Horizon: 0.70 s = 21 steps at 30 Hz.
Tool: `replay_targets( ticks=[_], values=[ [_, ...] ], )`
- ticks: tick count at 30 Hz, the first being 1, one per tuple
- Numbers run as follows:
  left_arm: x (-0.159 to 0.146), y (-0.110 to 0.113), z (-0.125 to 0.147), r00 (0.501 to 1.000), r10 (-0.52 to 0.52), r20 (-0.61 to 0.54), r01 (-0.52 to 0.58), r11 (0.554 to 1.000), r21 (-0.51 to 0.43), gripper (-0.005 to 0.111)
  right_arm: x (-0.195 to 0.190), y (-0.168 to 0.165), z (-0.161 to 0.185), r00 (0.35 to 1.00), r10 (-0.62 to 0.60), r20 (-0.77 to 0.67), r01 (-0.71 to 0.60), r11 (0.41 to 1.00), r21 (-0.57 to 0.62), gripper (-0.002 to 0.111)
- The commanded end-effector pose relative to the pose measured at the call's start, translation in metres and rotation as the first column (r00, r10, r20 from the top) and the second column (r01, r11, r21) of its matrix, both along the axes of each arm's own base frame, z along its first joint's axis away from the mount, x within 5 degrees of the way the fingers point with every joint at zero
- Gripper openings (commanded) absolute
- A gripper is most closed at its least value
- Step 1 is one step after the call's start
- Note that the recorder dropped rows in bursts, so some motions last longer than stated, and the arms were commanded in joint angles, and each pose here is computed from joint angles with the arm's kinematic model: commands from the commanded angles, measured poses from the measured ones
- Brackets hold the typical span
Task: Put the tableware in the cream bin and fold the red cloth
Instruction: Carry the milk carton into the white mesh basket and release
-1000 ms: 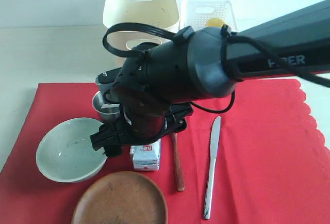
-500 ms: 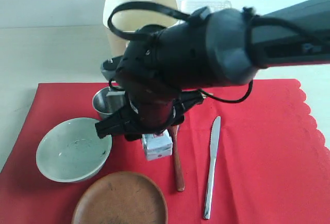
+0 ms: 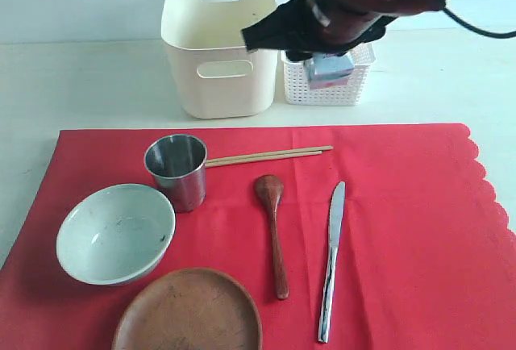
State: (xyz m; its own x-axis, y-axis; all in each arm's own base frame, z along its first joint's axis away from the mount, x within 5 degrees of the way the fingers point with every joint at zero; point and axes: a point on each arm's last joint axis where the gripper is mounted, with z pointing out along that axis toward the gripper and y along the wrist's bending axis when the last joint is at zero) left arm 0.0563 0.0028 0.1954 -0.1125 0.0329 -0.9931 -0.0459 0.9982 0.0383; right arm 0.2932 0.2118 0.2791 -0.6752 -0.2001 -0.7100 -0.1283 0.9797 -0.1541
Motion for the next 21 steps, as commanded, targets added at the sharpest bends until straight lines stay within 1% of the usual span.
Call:
replay_targets(
  ticks=[1,2,3,4,5,6,7,8,10,12,14,16,18,21],
  values=[
    [0.000,-0.001,0.000,1.000,-0.008,0.005,0.008,1.000,-0.009,0.003,0.036,-0.028,0.004,0.995,0.003,0.096,-0.013,0.995,0.098,0.000],
    [0.000,-0.001,0.000,1.000,-0.008,0.005,0.008,1.000,-0.009,0.003,0.043,-0.032,0.003,0.994,0.004,0.107,-0.017,0.993,0.117,0.000],
    [0.000,-0.001,0.000,1.000,-0.008,0.005,0.008,1.000,-0.009,0.003,0.061,-0.043,-0.003,0.993,-0.021,0.113,0.002,0.986,0.164,0.000],
    [0.000,-0.001,0.000,1.000,-0.008,0.005,0.008,1.000,-0.009,0.003,0.069,-0.047,-0.006,0.993,-0.043,0.107,0.023,0.983,0.183,0.000],
    [0.000,-0.001,0.000,1.000,-0.008,0.005,0.008,1.000,-0.009,0.003,0.090,-0.056,-0.013,0.991,-0.089,0.099,0.068,0.977,0.200,0.000],
    [0.000,-0.001,0.000,1.000,-0.008,0.005,0.008,1.000,-0.009,0.003,0.100,-0.060,-0.014,0.989,-0.111,0.101,0.088,0.974,0.209,0.000],
    [0.000,-0.001,0.000,1.000,-0.008,0.005,0.008,1.000,-0.009,0.003,0.120,-0.063,-0.021,0.988,-0.125,0.090,0.104,0.972,0.211,0.000],
    [0.000,-0.001,0.000,1.000,-0.008,0.005,0.008,1.000,-0.009,0.003,0.130,-0.062,-0.025,0.990,-0.120,0.080,0.101,0.972,0.211,0.000],
    [0.000,-0.001,0.000,1.000,-0.008,0.005,0.008,1.000,-0.009,0.003,0.155,-0.056,-0.037,0.996,-0.068,0.065,0.054,0.981,0.188,0.000],
    [0.000,-0.001,0.000,1.000,-0.008,0.005,0.008,1.000,-0.009,0.003,0.183,-0.046,-0.055,0.998,-0.047,0.051,0.037,0.983,0.181,0.000],
    [0.000,-0.001,0.000,1.000,-0.008,0.005,0.008,1.000,-0.009,0.003,0.197,-0.043,-0.070,0.997,-0.065,0.028,0.059,0.985,0.165,0.000],
    [0.000,-0.001,0.000,1.000,-0.008,0.005,0.008,1.000,-0.009,0.003,0.203,-0.040,-0.081,0.997,-0.067,0.022,0.063,0.984,0.167,0.000],
    [0.000,-0.001,0.000,1.000,-0.008,0.005,0.008,1.000,-0.009,0.003,0.204,-0.039,-0.086,0.997,-0.080,0.021,0.075,0.979,0.191,0.000],
    [0.000,-0.001,0.000,1.000,-0.008,0.005,0.008,1.000,-0.009,0.003,0.204,-0.039,-0.085,0.997,-0.077,0.027,0.070,0.978,0.194,0.000]
  ],
)
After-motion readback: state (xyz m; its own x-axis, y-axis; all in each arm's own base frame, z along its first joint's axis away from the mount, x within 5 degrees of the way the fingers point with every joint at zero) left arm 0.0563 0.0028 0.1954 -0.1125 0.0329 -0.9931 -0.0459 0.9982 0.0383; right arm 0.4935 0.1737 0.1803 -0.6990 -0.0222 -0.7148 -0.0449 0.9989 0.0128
